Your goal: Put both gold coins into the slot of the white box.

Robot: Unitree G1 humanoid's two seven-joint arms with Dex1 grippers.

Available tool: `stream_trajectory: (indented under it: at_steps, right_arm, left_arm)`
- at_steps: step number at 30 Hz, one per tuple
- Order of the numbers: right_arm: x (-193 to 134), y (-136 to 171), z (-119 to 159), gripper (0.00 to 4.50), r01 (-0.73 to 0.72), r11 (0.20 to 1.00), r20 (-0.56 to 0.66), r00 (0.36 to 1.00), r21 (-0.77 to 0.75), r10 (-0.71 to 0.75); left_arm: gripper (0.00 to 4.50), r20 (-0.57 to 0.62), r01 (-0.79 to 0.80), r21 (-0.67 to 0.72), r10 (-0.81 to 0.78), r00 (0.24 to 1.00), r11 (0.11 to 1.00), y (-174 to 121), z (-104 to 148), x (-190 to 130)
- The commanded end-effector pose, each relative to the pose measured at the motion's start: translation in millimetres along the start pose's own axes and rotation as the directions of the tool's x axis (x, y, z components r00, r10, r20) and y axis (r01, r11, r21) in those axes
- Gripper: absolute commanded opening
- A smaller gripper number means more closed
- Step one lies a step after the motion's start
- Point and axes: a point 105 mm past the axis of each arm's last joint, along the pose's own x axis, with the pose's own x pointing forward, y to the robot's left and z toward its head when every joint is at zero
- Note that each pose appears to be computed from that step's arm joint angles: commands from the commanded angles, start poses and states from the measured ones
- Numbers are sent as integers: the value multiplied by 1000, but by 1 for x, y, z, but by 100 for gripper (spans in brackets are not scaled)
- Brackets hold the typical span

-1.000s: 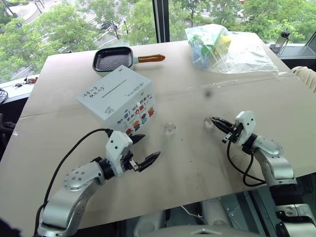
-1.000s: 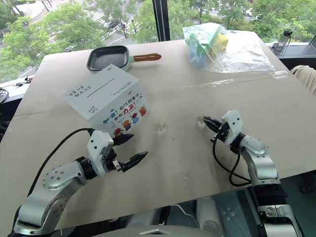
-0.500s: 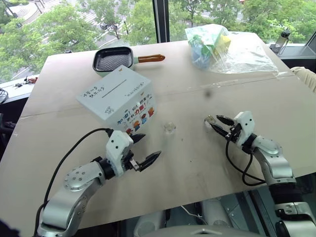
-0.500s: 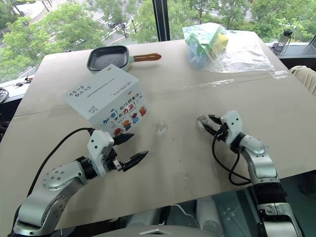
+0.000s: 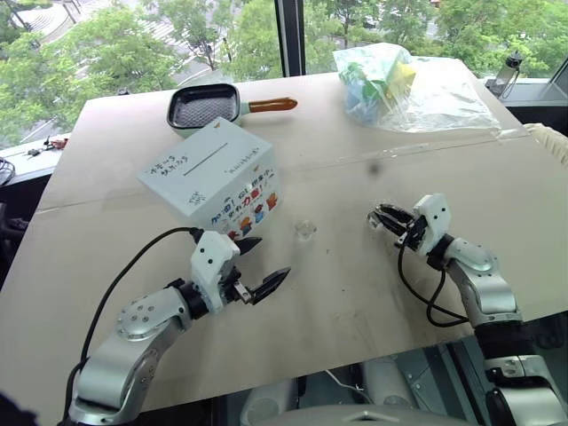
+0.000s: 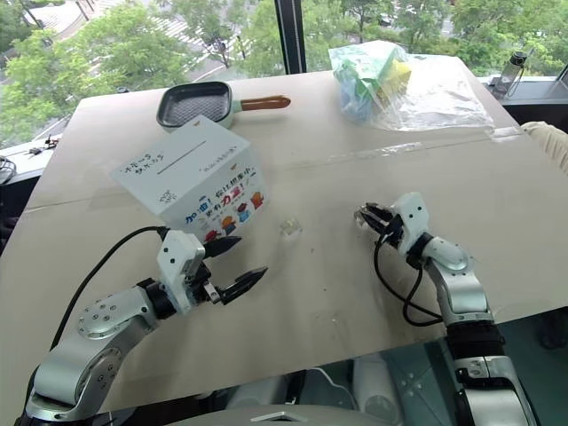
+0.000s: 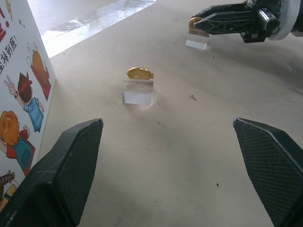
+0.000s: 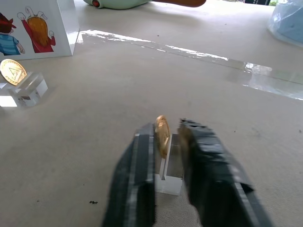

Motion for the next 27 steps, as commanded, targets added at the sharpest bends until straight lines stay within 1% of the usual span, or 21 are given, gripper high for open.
stream_trajectory:
  at_steps: [1, 4, 6, 7, 8, 9, 11, 14, 17, 20, 22, 23, 24, 25, 26, 27]
  right_arm:
    - [3, 1, 11, 4, -10, 1000, 38, 999, -26, 11]
    - [3, 2, 12, 4, -13, 1000, 46, 999, -22, 14]
    - [3, 4, 17, 4, -17, 1000, 72, 997, -7, 18]
    - [3, 5, 23, 4, -26, 999, 100, 995, 28, 23]
    - [5, 12, 35, 4, -67, 990, 160, 986, 128, 46]
    - [5, 18, 44, 4, -107, 975, 203, 977, 195, 67]
    - [6, 38, 69, 4, -255, 897, 306, 941, 361, 145]
    - [-1, 69, 99, 4, -476, 720, 412, 866, 505, 283]
    - [-9, 91, 121, 4, -602, 575, 490, 794, 554, 360]
    - [-15, 107, 134, 4, -675, 476, 536, 737, 563, 412]
    - [-17, 115, 140, 4, -705, 424, 561, 710, 569, 427]
    - [-17, 117, 142, 0, -709, 410, 566, 705, 573, 427]
    - [-16, 118, 143, 0, -710, 404, 568, 704, 577, 427]
    - [-16, 120, 143, 0, -712, 398, 567, 702, 578, 431]
    - [-16, 121, 144, 0, -714, 394, 566, 700, 579, 436]
    - [-15, 123, 144, 0, -715, 391, 565, 698, 580, 440]
  left_arm:
    - [450, 42, 6, 34, -7, 999, 999, -4, 13, -2]
    - [450, 86, -10, -4, 10, 996, 1000, -2, 20, -1]
    - [450, 147, -20, -60, 28, 989, 998, 0, 30, 1]
    - [450, 195, -19, -105, 39, 980, 994, 0, 37, 2]
    - [450, 267, 5, -179, 43, 963, 984, -1, 49, 5]
    - [450, 312, 29, -227, 45, 949, 973, -3, 56, 7]
    - [450, 403, 121, -329, 23, 915, 937, -10, 71, 13]
    - [450, 477, 240, -422, -11, 879, 874, -19, 83, 20]
    - [450, 534, 333, -487, -27, 845, 807, -26, 91, 25]
    - [450, 586, 408, -518, -35, 809, 752, -30, 97, 26]
    - [450, 628, 459, -528, -36, 778, 715, -34, 103, 25]
    - [397, 643, 478, -531, -34, 765, 700, -35, 105, 24]
    - [373, 654, 494, -530, -38, 756, 689, -36, 106, 23]
    - [332, 656, 506, -528, -51, 753, 682, -39, 106, 22]
    - [271, 654, 512, -526, -62, 754, 679, -41, 106, 22]
    - [232, 648, 513, -528, -70, 759, 676, -42, 104, 22]
